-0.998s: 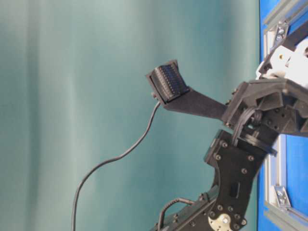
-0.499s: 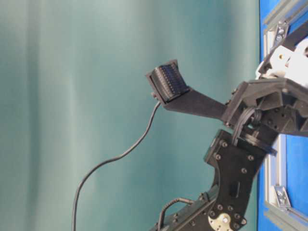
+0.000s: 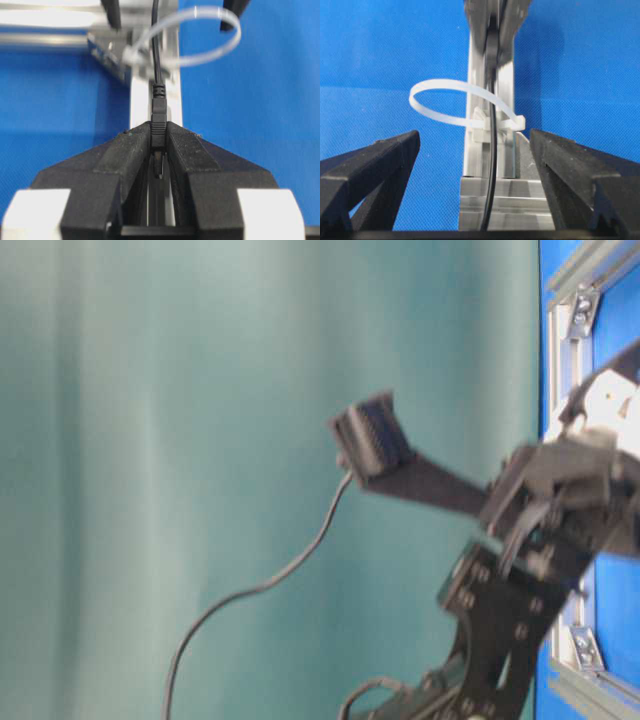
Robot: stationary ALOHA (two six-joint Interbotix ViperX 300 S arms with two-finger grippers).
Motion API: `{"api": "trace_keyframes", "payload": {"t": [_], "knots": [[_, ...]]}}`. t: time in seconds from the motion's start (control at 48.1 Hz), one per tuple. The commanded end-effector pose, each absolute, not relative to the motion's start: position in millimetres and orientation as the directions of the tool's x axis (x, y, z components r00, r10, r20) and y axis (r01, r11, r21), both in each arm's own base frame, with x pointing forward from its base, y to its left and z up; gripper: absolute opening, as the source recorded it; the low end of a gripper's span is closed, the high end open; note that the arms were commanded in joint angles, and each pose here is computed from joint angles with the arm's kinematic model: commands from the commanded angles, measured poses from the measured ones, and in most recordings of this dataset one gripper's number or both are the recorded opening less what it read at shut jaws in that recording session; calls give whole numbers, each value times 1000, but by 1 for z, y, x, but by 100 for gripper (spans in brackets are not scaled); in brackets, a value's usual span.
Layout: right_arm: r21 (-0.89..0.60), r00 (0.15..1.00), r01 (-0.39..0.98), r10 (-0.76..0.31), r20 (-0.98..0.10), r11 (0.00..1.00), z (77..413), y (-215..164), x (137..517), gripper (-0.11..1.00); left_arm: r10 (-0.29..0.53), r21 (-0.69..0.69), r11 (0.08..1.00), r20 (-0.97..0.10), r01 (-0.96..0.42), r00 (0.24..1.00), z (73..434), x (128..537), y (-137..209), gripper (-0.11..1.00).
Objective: Insert the wire through the string loop located on the right side.
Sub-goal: 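Release the cable with the right gripper and pull it left with the left gripper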
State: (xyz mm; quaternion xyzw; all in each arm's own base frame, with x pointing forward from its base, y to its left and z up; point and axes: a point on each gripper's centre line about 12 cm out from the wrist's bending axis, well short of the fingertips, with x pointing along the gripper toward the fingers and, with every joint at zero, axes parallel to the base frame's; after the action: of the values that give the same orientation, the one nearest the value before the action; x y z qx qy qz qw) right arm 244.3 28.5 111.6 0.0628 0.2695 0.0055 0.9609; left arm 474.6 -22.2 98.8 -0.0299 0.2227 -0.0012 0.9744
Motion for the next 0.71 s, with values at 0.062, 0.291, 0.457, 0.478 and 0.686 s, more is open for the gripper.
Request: {"api": "trace_keyframes", "payload": {"t": [0.062,0.291,0.457,0.478,0.686], "knots": [[125,871,15,49,-490,992,119,30,250,92,-25,-60,998,-391,1,920,131,452,-25,8],[123,872,12,50,-487,992,120,30,250,92,-33,-64,998,-392,8,919,141,394,-26,8],[121,869,11,50,-492,993,119,30,249,92,-28,-65,998,-431,0,902,132,348,-22,8],[121,868,11,50,-493,993,119,30,249,92,-28,-65,998,-438,0,898,130,343,-21,8],[116,868,8,51,-495,993,120,30,249,92,-28,-64,998,-488,-4,872,121,292,-18,8]]}}
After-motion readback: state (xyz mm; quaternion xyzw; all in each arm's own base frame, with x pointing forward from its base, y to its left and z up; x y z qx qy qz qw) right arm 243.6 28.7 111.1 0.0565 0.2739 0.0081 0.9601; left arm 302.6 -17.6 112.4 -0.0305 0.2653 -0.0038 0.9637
